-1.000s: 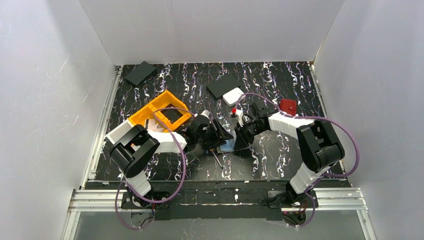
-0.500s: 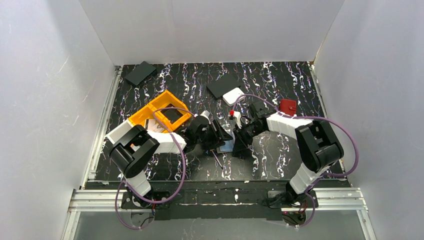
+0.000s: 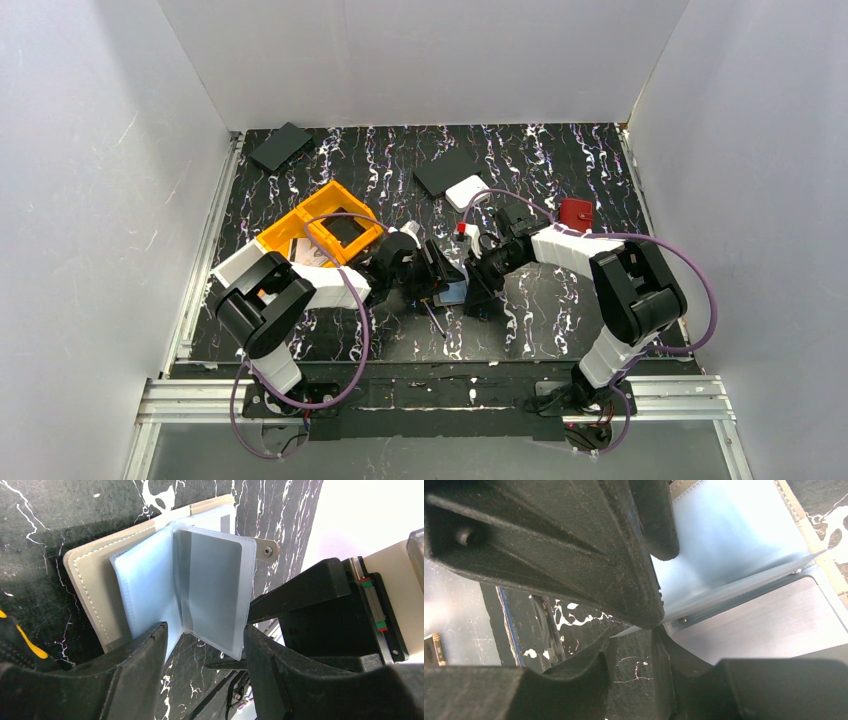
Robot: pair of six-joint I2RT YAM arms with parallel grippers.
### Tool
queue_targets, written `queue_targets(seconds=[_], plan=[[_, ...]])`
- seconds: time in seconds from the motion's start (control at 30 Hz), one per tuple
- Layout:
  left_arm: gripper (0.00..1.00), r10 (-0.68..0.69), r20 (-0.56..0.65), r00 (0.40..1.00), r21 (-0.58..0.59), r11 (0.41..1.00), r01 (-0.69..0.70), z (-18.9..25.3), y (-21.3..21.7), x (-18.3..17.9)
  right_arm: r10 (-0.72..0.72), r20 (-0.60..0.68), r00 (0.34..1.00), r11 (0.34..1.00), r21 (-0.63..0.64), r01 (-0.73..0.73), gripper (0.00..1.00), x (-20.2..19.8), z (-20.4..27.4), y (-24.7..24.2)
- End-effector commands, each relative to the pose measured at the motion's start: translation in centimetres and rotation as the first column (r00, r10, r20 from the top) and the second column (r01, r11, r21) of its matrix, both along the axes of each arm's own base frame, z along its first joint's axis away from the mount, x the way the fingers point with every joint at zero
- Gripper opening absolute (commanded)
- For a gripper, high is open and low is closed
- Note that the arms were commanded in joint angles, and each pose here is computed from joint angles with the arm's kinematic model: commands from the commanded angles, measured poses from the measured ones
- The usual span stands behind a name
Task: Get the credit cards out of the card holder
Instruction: Remove the credit card from the card holder.
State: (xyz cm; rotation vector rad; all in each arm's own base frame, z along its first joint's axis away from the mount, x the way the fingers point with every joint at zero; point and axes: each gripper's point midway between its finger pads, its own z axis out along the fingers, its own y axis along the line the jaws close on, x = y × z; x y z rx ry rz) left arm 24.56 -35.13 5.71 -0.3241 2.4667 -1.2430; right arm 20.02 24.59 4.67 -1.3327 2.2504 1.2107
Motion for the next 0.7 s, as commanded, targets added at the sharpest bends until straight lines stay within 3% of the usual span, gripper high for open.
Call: queue_targets(seconds=[0.0,0.67], plan=[[0.56,-0.015,0.045,0.999,-0.023,1.0,0.016,1.5,0.0,0.1,0.028,0.016,0.999,0.999,0.033,-0.029,0.4,0.4,0.9,0.7],[0.56,-0.025,0.08,0.996,-0.049,0.998,0.029,2.3,-0.1,0.3,0.044,0.013,0.999,0.998,0.039,-0.044,0.42,0.2,0.9,0.9]])
